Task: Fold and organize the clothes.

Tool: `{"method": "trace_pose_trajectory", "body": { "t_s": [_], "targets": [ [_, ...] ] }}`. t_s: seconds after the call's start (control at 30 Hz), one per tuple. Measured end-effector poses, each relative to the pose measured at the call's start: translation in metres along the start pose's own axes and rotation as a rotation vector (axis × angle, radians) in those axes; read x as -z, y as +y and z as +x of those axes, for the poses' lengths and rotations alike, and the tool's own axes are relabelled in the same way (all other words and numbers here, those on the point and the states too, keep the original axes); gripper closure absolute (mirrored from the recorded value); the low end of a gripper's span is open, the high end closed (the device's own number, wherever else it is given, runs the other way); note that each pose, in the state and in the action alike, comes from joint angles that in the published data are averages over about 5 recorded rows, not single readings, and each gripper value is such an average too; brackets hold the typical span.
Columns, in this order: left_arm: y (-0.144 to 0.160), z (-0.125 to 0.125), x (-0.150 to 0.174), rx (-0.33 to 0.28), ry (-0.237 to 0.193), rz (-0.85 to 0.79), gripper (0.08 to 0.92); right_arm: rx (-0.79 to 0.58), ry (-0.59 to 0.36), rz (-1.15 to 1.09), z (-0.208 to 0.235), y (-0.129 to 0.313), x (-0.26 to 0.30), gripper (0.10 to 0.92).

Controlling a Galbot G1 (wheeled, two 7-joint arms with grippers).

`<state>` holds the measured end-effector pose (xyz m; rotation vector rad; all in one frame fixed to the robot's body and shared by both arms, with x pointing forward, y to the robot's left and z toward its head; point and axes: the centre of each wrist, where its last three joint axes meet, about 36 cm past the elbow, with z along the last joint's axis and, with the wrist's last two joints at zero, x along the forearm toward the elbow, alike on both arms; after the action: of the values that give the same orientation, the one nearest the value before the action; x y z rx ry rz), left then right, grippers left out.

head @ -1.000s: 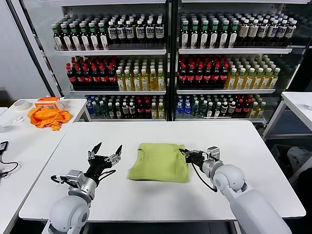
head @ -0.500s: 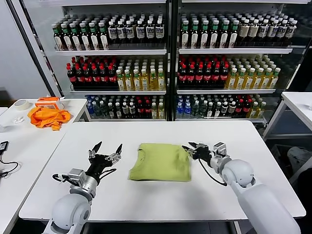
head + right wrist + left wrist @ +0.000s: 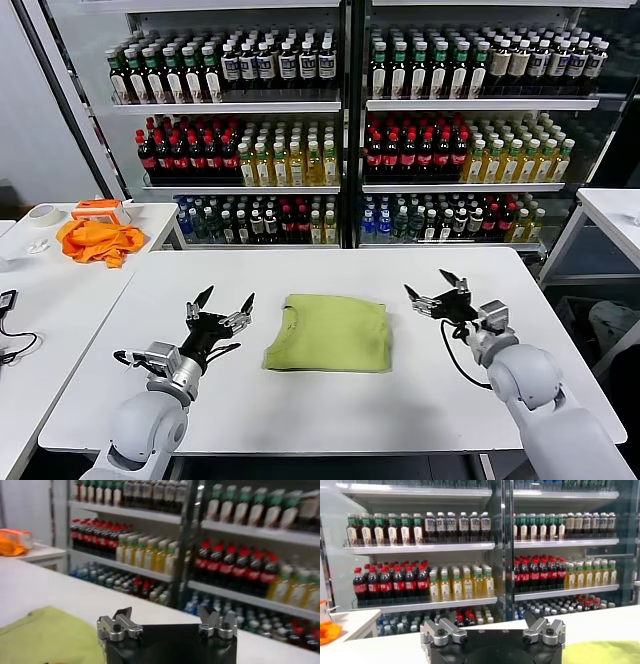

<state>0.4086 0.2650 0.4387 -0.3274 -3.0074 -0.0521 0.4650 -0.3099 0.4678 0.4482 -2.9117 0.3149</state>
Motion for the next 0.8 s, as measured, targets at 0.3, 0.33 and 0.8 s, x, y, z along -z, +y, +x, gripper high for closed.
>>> {"method": "trace_pose_trajectory", "body": {
  "t_s": [0.3,0.33,0.8],
  "targets": [
    [0.005,-0.008,-0.004,0.009,-0.006,-0.005,0.177,-0.115,-0.047,0.027,0.026,0.004,-0.015,0.200],
    [0.005,-0.009,-0.005,0.007,-0.008,-0.006,0.177,-0.123,-0.052,0.030,0.029,0.005,-0.017,0.200],
    [0.012,-0.019,-0.011,-0.025,-0.069,-0.090,0.177,-0.218,-0.096,0.066,0.058,0.002,-0.030,0.200]
  ]
}}
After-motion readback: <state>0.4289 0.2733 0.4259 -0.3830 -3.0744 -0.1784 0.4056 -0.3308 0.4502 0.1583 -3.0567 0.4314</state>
